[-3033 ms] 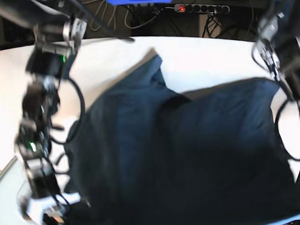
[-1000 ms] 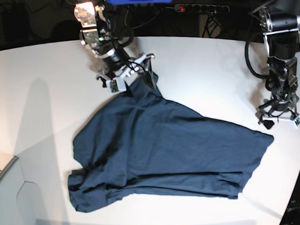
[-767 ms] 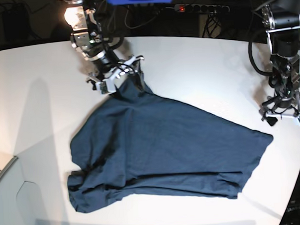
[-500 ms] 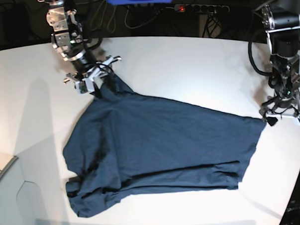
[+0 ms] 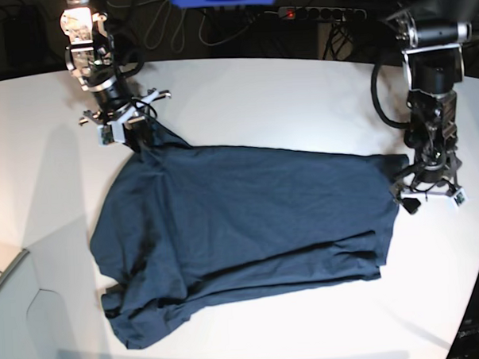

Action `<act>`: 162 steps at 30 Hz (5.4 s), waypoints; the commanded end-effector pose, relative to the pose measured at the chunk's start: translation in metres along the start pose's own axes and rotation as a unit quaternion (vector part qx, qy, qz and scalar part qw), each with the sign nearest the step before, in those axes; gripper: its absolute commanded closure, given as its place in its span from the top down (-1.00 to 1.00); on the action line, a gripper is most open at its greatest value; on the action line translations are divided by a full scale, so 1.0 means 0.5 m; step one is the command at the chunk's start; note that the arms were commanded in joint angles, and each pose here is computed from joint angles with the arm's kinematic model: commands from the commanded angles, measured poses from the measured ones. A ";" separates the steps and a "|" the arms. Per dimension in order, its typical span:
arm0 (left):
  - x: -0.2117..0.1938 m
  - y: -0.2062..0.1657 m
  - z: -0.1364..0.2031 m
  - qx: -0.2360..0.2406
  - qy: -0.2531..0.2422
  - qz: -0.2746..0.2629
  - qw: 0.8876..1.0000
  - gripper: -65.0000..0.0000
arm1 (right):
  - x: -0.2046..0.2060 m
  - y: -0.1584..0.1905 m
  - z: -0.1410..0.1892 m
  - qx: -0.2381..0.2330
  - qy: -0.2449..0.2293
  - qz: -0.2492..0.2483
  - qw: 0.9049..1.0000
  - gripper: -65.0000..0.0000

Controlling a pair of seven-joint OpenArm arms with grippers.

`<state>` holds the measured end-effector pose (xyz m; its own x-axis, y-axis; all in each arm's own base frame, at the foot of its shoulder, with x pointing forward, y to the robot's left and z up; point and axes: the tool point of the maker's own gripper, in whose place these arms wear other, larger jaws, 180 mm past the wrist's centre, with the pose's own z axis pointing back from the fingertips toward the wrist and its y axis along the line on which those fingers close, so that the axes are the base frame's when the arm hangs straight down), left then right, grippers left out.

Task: Layout the t-shirt on the table in an organized manner, then fold the t-shirt properly
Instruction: 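Grasp the shirt edge again with both grippers and pull it taut, then drag the held shirt edge with both grippers to straighten the body, then sweep the right gripper across the shirt toward its hem, then release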

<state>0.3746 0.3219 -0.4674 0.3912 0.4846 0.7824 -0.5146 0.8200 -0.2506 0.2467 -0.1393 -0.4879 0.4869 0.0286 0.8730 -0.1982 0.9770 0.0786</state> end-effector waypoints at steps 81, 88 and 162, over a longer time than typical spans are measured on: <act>0.254 0.039 0.308 -0.090 -0.154 0.071 0.982 -1.00 | 0.037 0.255 -0.026 0.087 0.004 -0.039 0.995 0.20; 0.211 0.068 0.317 -0.073 -0.129 0.061 0.987 -1.00 | 0.088 0.263 -0.067 0.093 -0.021 -0.039 0.995 0.10; 0.053 0.147 0.416 -0.014 -0.062 0.080 0.995 -1.00 | 0.186 0.202 -0.098 0.105 0.016 0.161 0.981 0.15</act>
<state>0.1845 0.3269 -0.3590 0.2360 0.5928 0.7700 -0.5551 0.7326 -0.3938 0.3032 -0.0294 -0.4367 0.4384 0.3552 0.8256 -0.5224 0.8482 -0.0875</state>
